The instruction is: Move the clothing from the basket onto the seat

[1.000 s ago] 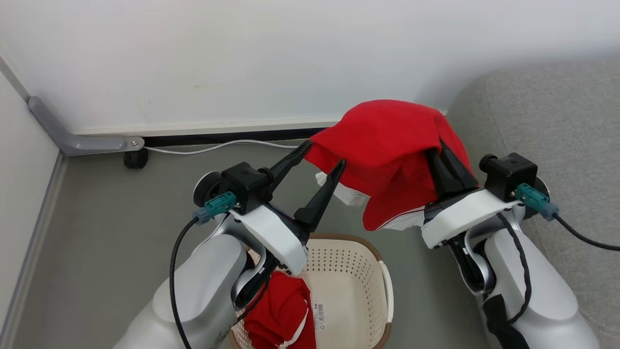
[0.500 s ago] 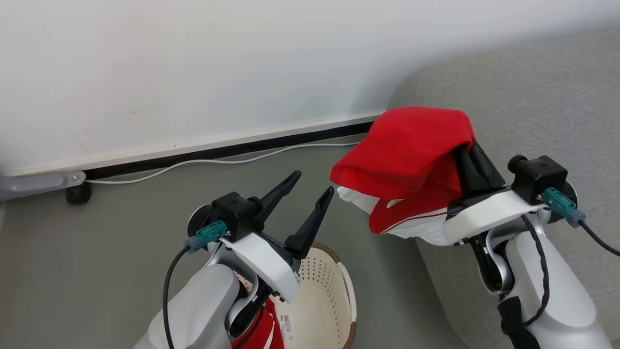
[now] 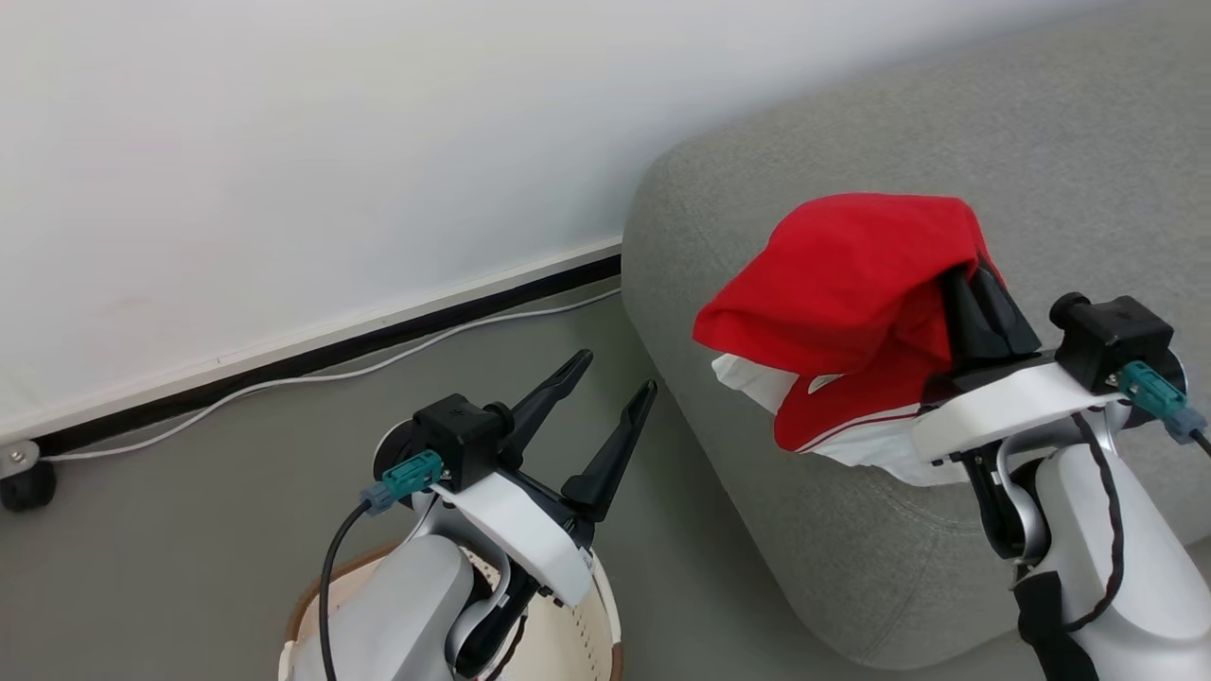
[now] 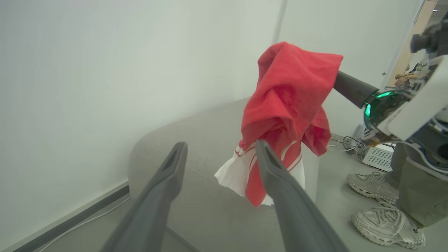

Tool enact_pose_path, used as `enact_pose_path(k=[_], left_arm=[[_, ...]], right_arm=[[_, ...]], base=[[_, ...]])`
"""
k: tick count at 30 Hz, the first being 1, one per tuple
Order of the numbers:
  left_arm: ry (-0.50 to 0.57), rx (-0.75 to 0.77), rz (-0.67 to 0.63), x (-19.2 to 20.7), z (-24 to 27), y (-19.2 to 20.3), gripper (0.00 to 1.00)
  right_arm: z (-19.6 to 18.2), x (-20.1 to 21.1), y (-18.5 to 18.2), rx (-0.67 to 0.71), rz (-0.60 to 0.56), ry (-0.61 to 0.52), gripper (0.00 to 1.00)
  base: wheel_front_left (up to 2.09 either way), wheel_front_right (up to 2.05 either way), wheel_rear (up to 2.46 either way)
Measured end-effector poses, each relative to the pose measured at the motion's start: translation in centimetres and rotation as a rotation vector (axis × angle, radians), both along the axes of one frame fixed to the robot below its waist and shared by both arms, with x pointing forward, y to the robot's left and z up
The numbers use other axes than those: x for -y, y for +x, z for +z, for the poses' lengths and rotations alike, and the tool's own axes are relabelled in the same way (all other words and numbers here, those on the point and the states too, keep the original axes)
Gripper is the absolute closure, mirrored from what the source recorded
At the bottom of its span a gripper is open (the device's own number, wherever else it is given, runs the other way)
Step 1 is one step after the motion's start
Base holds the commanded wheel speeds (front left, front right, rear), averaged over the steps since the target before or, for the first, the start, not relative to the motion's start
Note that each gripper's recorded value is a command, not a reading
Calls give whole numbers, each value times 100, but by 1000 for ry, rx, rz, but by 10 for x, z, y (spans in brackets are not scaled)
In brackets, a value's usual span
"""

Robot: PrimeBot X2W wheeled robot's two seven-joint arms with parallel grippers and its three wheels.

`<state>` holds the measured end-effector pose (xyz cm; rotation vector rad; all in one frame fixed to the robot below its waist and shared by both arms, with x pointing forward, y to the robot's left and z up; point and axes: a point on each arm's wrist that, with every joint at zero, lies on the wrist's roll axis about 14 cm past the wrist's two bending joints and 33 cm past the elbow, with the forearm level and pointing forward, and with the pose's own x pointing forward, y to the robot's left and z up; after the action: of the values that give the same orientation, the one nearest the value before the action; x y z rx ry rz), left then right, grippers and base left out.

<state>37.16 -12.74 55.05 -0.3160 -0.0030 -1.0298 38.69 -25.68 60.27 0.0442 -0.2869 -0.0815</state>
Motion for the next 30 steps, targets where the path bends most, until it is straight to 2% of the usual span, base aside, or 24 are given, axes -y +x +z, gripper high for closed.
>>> enact_pose_path(k=[5, 19, 26, 30], left_arm=[[-9, -4, -44, 16, 1, -9, 0], [-5, -24, -161, 49, -6, -34, 0], [-4, -46, -183, 54, -14, -35, 0], [-8, -53, -196, 57, -18, -35, 0]], right_arm=[[11, 24, -19, 34, -67, -8, 100], [7, 81, -74, 40, -248, -10, 100], [1, 102, -90, 25, -322, -8, 100], [-3, 109, -90, -3, -342, -44, 100]], base=[[0, 0, 0], [0, 0, 0], [0, 0, 0], [0, 0, 0]])
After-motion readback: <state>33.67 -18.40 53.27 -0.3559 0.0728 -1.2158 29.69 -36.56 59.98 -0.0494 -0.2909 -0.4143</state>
